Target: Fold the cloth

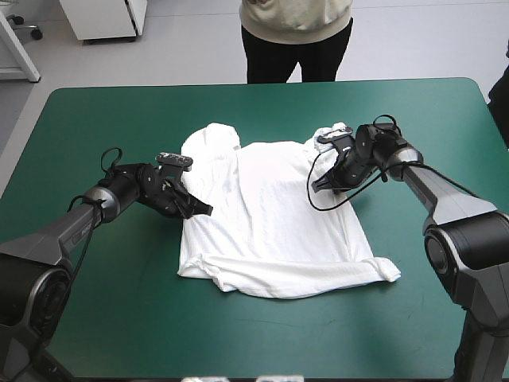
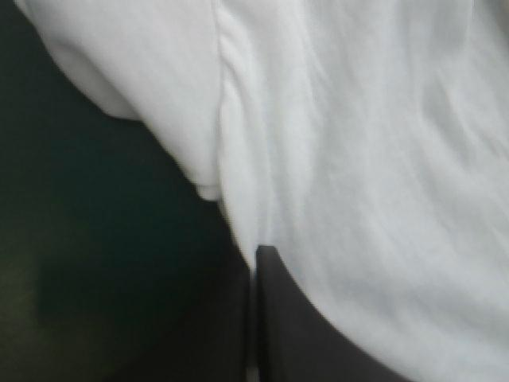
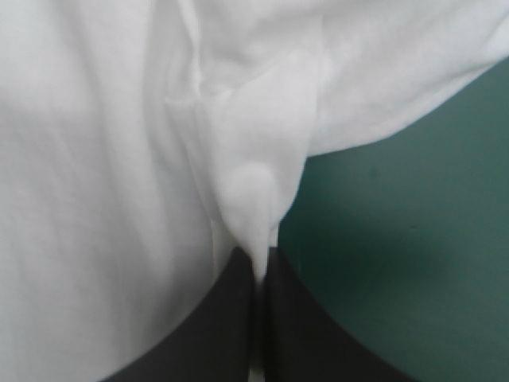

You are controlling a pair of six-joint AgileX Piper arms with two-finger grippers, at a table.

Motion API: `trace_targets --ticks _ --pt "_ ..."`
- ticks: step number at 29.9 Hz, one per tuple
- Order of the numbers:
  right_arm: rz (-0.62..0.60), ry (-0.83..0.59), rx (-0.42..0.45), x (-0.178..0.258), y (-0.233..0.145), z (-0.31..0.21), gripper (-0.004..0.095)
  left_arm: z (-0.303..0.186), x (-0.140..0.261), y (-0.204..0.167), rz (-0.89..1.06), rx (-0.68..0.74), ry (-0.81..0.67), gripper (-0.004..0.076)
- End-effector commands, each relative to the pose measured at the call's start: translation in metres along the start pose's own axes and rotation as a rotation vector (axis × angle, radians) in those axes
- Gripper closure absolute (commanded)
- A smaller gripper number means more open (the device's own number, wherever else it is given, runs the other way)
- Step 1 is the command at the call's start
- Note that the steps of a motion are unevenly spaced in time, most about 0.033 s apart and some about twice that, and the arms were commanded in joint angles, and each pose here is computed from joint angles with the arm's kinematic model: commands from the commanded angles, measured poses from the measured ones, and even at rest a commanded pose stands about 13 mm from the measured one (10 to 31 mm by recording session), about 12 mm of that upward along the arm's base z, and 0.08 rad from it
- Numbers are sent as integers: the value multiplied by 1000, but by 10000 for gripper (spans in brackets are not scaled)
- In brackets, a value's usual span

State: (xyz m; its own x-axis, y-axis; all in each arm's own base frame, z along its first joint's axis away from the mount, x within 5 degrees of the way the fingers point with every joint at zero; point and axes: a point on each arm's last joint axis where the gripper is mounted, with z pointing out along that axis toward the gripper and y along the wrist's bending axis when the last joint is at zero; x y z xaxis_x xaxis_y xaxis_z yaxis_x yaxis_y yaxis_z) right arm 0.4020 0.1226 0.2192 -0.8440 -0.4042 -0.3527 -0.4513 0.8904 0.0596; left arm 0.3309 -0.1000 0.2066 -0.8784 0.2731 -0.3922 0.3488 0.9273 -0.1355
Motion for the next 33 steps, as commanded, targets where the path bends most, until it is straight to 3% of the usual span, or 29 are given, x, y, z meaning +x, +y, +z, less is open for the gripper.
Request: trace_targets --ticks 1,11,20,26,33 --pt "-23 -126 18 -8 6 -52 921 -14 -3 -3 33 -17 -34 733" --pt "-28 -387 11 2 25 -157 921 -82 -45 -5 102 -115 -237 733" --pt "-52 -629 52 29 40 -246 921 -195 -72 -13 192 -257 -419 733" --pt "-71 -842 90 58 52 -307 921 -295 -60 -24 214 -362 -640 733" --pt "-106 -1037 130 106 68 -376 921 -382 -19 -40 207 -381 -847 733"
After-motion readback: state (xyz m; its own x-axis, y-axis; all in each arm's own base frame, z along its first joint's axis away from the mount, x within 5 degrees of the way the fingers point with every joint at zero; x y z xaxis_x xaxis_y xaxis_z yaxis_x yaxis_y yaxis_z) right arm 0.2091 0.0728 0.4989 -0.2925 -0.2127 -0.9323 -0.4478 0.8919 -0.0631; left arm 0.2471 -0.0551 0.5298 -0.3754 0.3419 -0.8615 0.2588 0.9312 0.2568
